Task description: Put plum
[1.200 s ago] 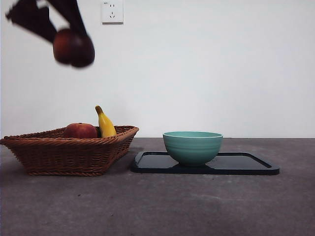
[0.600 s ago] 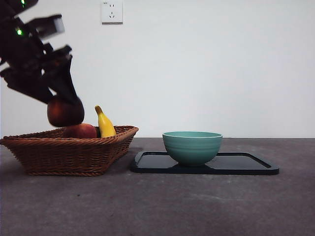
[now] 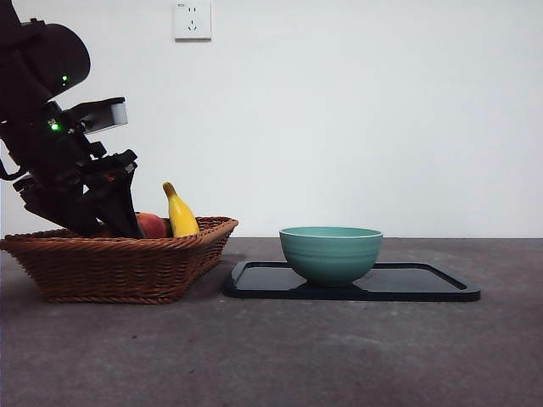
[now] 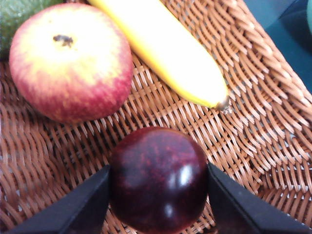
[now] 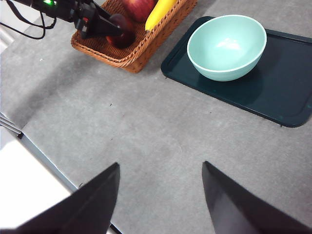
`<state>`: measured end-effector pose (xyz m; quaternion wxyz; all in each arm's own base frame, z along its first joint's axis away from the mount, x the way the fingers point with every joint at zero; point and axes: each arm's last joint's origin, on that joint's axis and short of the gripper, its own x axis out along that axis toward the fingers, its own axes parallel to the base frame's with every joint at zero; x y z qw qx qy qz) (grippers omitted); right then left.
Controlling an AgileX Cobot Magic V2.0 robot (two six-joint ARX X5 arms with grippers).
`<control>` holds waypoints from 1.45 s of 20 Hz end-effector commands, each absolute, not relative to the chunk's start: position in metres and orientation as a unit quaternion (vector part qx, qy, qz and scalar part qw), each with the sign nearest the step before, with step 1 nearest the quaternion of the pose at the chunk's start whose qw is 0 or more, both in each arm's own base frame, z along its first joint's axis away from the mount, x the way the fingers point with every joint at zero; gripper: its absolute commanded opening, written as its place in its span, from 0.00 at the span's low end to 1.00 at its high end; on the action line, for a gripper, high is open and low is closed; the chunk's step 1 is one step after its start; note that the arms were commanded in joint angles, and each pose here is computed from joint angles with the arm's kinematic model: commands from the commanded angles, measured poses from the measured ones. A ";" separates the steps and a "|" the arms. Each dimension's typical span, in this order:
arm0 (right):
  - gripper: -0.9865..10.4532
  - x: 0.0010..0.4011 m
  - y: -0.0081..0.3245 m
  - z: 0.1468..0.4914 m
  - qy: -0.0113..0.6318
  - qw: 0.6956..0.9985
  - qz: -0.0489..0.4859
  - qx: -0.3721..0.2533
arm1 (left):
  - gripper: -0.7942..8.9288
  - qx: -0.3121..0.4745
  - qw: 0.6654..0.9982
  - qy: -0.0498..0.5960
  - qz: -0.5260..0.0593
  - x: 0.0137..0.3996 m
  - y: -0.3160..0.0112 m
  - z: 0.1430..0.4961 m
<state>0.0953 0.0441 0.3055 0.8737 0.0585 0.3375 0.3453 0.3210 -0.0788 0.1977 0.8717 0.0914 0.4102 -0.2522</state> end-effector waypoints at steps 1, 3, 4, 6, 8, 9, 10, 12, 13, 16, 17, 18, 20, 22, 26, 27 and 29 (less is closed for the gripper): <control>0.32 0.096 0.045 0.308 0.330 0.876 0.349 0.053 | 0.32 0.094 0.870 0.411 -0.255 0.325 -0.080 0.194; 0.32 0.096 0.045 0.309 0.329 0.876 0.349 0.053 | 0.42 0.092 0.870 0.413 -0.254 0.325 -0.080 0.194; 0.32 0.096 0.045 0.309 0.329 0.876 0.349 0.053 | 0.47 0.092 0.870 0.413 -0.254 0.325 -0.080 0.194; 0.32 0.096 0.045 0.309 0.328 0.876 0.349 0.053 | 0.50 0.090 0.870 0.413 -0.254 0.324 -0.081 0.194; 0.32 0.096 0.045 0.309 0.328 0.876 0.349 0.053 | 0.50 0.088 0.871 0.413 -0.253 0.325 -0.081 0.194; 0.32 0.096 0.045 0.309 0.328 0.876 0.349 0.053 | 0.50 0.081 0.873 0.412 -0.250 0.324 -0.081 0.196; 0.32 0.096 0.045 0.309 0.328 0.876 0.349 0.053 | 0.50 0.077 0.875 0.408 -0.248 0.324 -0.081 0.199; 0.32 0.096 0.045 0.309 0.328 0.876 0.349 0.053 | 0.50 0.074 0.883 0.394 -0.246 0.320 -0.080 0.210; 0.32 0.096 0.045 0.309 0.328 0.876 0.349 0.053 | 0.50 0.071 0.887 0.386 -0.245 0.318 -0.079 0.216; 0.32 0.096 0.045 0.309 0.328 0.876 0.349 0.053 | 0.50 0.057 0.902 0.355 -0.239 0.308 -0.077 0.240; 0.32 0.096 0.045 0.309 0.328 0.876 0.349 0.053 | 0.50 0.050 0.906 0.346 -0.237 0.304 -0.076 0.248; 0.32 0.096 0.045 0.309 0.328 0.876 0.349 0.053 | 0.50 0.041 0.909 0.337 -0.240 0.298 -0.076 0.257; 0.32 0.096 0.045 0.309 0.328 0.876 0.349 0.052 | 0.50 0.022 0.909 0.315 -0.273 0.285 -0.077 0.276; 0.32 0.097 0.045 0.309 0.326 0.877 0.350 0.052 | 0.50 -0.006 0.904 0.296 -0.309 0.269 -0.077 0.293; 0.32 0.097 0.045 0.309 0.324 0.877 0.350 0.052 | 0.50 -0.034 0.888 0.276 -0.367 0.231 -0.076 0.322; 0.32 0.097 0.045 0.309 0.324 0.877 0.350 0.052 | 0.50 -0.036 0.884 0.275 -0.376 0.223 -0.075 0.327; 0.32 0.097 0.045 0.309 0.324 0.877 0.350 0.052 | 0.50 -0.040 0.874 0.282 -0.393 0.203 -0.072 0.334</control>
